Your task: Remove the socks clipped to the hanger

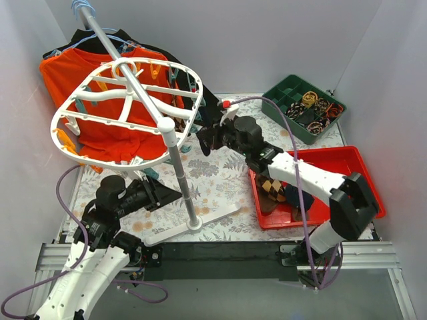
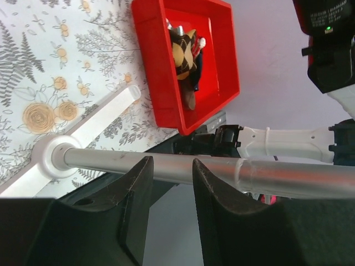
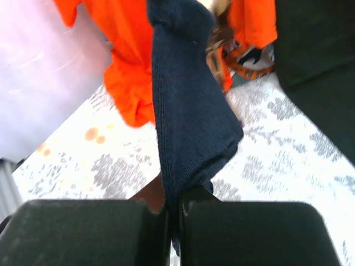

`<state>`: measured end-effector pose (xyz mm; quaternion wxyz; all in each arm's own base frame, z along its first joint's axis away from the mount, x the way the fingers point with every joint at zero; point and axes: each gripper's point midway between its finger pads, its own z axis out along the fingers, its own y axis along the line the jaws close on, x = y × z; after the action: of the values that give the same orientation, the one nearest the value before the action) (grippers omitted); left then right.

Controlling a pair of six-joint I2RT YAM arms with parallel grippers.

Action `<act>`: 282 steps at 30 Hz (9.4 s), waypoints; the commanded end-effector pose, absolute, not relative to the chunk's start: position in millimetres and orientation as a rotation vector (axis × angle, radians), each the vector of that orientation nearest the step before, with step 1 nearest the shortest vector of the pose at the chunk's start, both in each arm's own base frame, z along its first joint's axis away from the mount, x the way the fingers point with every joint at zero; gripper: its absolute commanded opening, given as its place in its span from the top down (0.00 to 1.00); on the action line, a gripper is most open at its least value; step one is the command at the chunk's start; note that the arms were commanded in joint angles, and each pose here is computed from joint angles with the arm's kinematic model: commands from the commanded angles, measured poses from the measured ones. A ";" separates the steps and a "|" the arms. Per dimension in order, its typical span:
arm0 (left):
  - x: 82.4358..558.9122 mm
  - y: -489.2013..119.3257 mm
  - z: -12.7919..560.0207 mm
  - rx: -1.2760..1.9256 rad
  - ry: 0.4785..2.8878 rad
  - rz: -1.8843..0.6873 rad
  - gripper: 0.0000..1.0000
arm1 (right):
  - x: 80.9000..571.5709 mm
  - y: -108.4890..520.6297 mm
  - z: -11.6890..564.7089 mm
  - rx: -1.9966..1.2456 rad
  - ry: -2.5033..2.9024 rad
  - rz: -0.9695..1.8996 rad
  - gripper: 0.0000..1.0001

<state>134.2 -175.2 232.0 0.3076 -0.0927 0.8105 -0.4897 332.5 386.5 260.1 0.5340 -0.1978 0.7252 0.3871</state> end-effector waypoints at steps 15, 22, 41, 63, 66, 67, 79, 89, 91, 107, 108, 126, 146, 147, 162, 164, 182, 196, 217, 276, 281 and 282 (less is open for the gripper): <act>121.7 -210.7 261.8 0.138 2.110 -1.545 0.64 | 174.6 339.5 241.7 -0.646 1.904 1.178 0.99; 116.9 -215.9 271.1 0.167 2.076 -1.629 0.63 | 128.8 351.3 236.0 -0.714 1.916 1.268 0.99; 109.3 -221.9 291.8 0.289 1.996 -1.718 0.60 | 89.2 384.1 263.6 -0.862 1.790 1.412 0.94; 143.6 -225.0 298.5 0.083 2.008 -1.665 0.57 | 118.4 404.4 250.1 -0.854 1.891 1.166 0.97; 152.8 -225.6 299.0 0.037 2.015 -1.643 0.57 | 112.1 404.8 245.5 -0.882 1.912 1.128 0.97; 155.1 -225.7 299.0 0.028 2.018 -1.639 0.57 | 118.0 403.6 244.7 -0.856 1.917 1.083 0.97; 175.9 -222.9 294.1 -0.084 2.058 -1.547 0.61 | 100.9 396.7 239.8 -0.859 1.915 1.036 0.97; 175.1 -224.3 289.2 -0.076 2.084 -1.550 0.98 | 93.8 385.6 248.6 -0.851 1.887 1.056 0.75; 173.2 -224.6 289.4 -0.065 2.086 -1.556 1.00 | 95.7 381.0 251.0 -0.847 1.875 1.042 0.68; 157.4 -226.9 288.9 0.030 2.090 -1.612 1.00 | 143.5 322.6 345.7 -0.852 1.659 1.026 0.25; 157.3 -226.9 289.3 0.028 2.090 -1.613 1.00 | 146.3 321.3 352.7 -0.861 1.638 1.035 0.25; 147.9 -227.4 296.9 0.064 2.081 -1.654 1.00 | 159.5 366.0 399.5 -1.193 1.337 1.115 0.16; 139.6 -226.0 298.9 0.089 2.068 -1.674 1.00 | 157.4 381.5 411.9 -1.175 1.270 1.237 0.34; 138.9 -225.7 299.0 0.089 2.068 -1.674 1.00 | 157.4 382.5 413.4 -1.172 1.264 1.242 0.37; 135.3 -225.2 290.2 0.084 2.095 -1.678 1.00 | 163.0 383.3 404.0 -1.138 1.304 1.241 0.95; 134.1 -225.1 290.1 0.092 2.095 -1.679 1.00 | 164.3 383.5 401.3 -1.134 1.316 1.241 0.99; 124.6 -221.3 278.2 0.111 2.154 -1.654 1.00 | 167.2 378.2 396.6 -1.116 1.342 1.221 0.86; 125.9 -221.9 287.3 0.134 2.140 -1.652 1.00 | 166.9 374.5 388.0 -1.114 1.372 1.215 0.54; 126.5 -226.6 295.1 0.159 2.122 -1.704 1.00 | 130.8 346.6 319.6 -1.155 1.526 1.305 0.05; 131.9 -225.3 284.2 0.150 2.140 -1.657 0.62 | 197.9 41.0 236.4 0.177 2.071 -0.126 0.83; 130.8 -224.2 283.7 0.147 2.142 -1.649 0.62 | 201.3 54.5 232.0 0.107 2.124 -0.110 0.18; 130.9 -224.1 282.7 0.146 2.143 -1.647 0.62 | 206.2 61.9 235.8 0.085 2.117 -0.084 0.11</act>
<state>142.8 -223.8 274.6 0.2189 0.0297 0.7780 -0.5881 200.3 56.0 221.6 0.4839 0.0462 0.8731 -0.0383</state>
